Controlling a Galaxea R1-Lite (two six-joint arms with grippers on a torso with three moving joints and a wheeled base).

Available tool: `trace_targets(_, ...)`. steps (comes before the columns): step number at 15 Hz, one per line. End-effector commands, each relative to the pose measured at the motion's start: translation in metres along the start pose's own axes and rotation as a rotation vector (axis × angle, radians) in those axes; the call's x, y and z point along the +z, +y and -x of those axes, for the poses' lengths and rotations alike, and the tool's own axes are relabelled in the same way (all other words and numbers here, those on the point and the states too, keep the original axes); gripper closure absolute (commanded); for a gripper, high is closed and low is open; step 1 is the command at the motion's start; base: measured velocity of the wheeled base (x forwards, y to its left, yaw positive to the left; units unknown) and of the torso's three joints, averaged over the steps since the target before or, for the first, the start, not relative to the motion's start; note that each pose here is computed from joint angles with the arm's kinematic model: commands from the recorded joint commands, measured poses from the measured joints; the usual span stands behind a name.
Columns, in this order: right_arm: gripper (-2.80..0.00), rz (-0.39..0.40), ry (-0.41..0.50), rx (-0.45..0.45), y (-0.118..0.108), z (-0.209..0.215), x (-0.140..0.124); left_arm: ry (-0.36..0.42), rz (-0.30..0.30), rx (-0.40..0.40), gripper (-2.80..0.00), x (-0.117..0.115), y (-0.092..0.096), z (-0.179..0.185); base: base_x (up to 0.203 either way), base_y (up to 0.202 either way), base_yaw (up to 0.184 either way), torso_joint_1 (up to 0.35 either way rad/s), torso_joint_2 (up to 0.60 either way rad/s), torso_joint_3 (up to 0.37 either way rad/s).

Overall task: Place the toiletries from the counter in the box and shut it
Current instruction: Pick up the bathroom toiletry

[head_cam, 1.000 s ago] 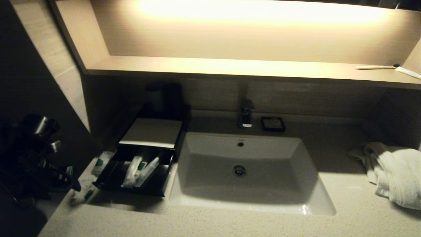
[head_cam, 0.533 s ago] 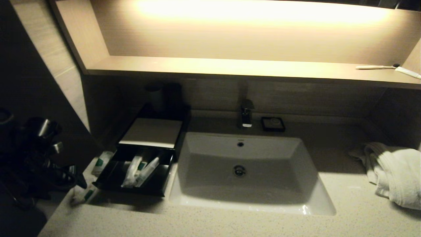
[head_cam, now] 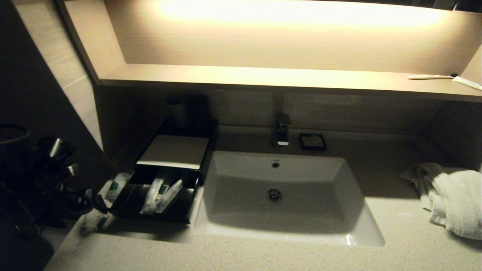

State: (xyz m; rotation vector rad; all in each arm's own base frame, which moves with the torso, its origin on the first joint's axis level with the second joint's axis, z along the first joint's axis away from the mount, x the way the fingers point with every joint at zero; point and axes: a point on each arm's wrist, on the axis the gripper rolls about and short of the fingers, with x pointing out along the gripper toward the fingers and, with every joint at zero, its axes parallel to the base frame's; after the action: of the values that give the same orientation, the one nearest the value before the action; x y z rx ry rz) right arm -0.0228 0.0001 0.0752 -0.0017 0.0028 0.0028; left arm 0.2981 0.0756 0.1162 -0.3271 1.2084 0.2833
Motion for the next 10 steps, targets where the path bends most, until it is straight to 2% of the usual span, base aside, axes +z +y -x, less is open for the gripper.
trace_targets(1, 0.00, 0.000, 0.000, 0.000, 0.000, 0.000, 0.000, 0.007, 0.004, 0.001, -2.80, 0.004, 0.000, -0.005, 0.000, 0.000, 0.000, 0.000, 0.00, 0.000)
trace_targets(10, 0.00, 0.000, 0.000, 0.000, 0.000, 0.000, 0.000, 0.015, 0.004, 0.001, -2.80, 0.009, 0.000, -0.019, 0.000, 0.000, 0.000, 0.000, 0.00, 0.000)
